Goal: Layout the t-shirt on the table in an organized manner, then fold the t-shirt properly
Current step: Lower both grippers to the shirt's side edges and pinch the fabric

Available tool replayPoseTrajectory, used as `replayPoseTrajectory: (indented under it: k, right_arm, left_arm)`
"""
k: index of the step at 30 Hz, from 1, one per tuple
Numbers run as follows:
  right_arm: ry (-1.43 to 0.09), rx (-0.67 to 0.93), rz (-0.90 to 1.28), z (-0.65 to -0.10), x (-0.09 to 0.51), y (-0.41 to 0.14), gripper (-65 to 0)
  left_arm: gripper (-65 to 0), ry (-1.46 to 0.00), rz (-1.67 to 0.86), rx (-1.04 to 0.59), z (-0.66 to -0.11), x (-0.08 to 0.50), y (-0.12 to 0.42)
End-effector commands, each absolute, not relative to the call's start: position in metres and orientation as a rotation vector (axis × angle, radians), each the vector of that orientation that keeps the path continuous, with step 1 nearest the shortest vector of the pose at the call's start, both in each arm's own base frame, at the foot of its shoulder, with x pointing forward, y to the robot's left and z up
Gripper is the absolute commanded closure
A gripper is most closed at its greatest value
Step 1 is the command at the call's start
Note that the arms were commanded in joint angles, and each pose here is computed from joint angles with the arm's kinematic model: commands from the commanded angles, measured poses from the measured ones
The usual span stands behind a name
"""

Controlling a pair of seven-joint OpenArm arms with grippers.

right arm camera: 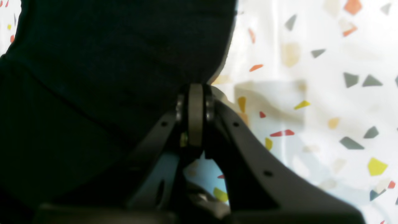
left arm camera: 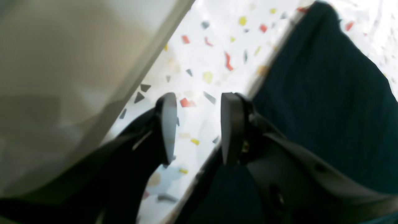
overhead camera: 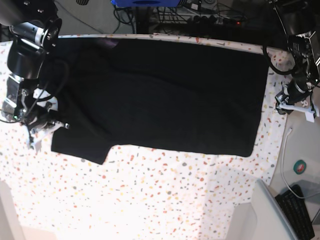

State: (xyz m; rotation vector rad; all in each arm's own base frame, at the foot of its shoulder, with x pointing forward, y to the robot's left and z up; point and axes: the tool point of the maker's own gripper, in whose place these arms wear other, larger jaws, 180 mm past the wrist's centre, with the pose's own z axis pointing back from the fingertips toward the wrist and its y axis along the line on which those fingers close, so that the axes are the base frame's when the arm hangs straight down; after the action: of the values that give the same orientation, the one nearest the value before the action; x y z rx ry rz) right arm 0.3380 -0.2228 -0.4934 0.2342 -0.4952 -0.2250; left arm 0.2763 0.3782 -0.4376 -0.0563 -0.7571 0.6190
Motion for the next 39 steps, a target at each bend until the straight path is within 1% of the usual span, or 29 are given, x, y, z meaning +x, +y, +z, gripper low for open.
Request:
replayPoseTrajectory:
  k: [1, 4, 7, 9, 12, 15, 18, 23, 26, 30, 37, 39]
  right_arm:
    - [-0.559, 0.214, -0.216, -0.473, 0.356, -0.233, 0.0]
    - [-0.586, 0.205, -0.187, -0.462, 0.353, -0.222, 0.0]
    - [-0.636, 0.184, -0.167, -0.446, 0.354, -0.218, 0.0]
    - [-0.653, 0.177, -0.160, -0.440, 0.355, -0.217, 0.0]
    - [-0.643, 0.177, -0.153, -0.440, 0.352, -0.217, 0.0]
    - [-0.638, 0.176, -0.153, -0.440, 0.351, -0.218, 0.0]
    - [-0.629, 0.172, -0.153, -0.443, 0.346, -0.219, 0.0]
    - [-0.631, 0.166, -0.152, -0.443, 0.344, -0.221, 0.0]
    - [-0.656, 0.157, -0.145, -0.435, 0.347, -0.222, 0.0]
    - [-0.662, 0.152, -0.144, -0.433, 0.348, -0.224, 0.0]
    - [-0.659, 0.150, -0.144, -0.433, 0.348, -0.225, 0.0]
    - [-0.659, 0.151, -0.144, -0.434, 0.348, -0.224, 0.0]
  left_arm:
    - [-22.2, -0.809, 0.629, -0.056, -0.423, 0.295, 0.389]
    - [-22.2, -0.797, 0.670, -0.076, -0.428, 0.316, 0.392]
    - [-22.2, -0.784, 0.593, -0.021, -0.423, 0.345, 0.388]
    - [-22.2, -0.758, 0.551, -0.016, -0.426, 0.362, 0.377]
    - [-22.2, -0.710, 0.569, -0.060, -0.437, 0.380, 0.363]
    - [-22.2, -0.723, 0.602, -0.068, -0.442, 0.389, 0.362]
    - [-22.2, -0.728, 0.623, -0.069, -0.449, 0.389, 0.362]
    - [-22.2, -0.684, 0.626, -0.090, -0.465, 0.381, 0.348]
    - [-21.7, -0.639, 0.533, -0.079, -0.479, 0.373, 0.327]
    - [-21.6, -0.647, 0.468, -0.086, -0.482, 0.373, 0.307]
    - [-22.2, -0.658, 0.470, -0.091, -0.480, 0.373, 0.305]
    - [-21.4, -0.654, 0.467, -0.090, -0.481, 0.372, 0.304]
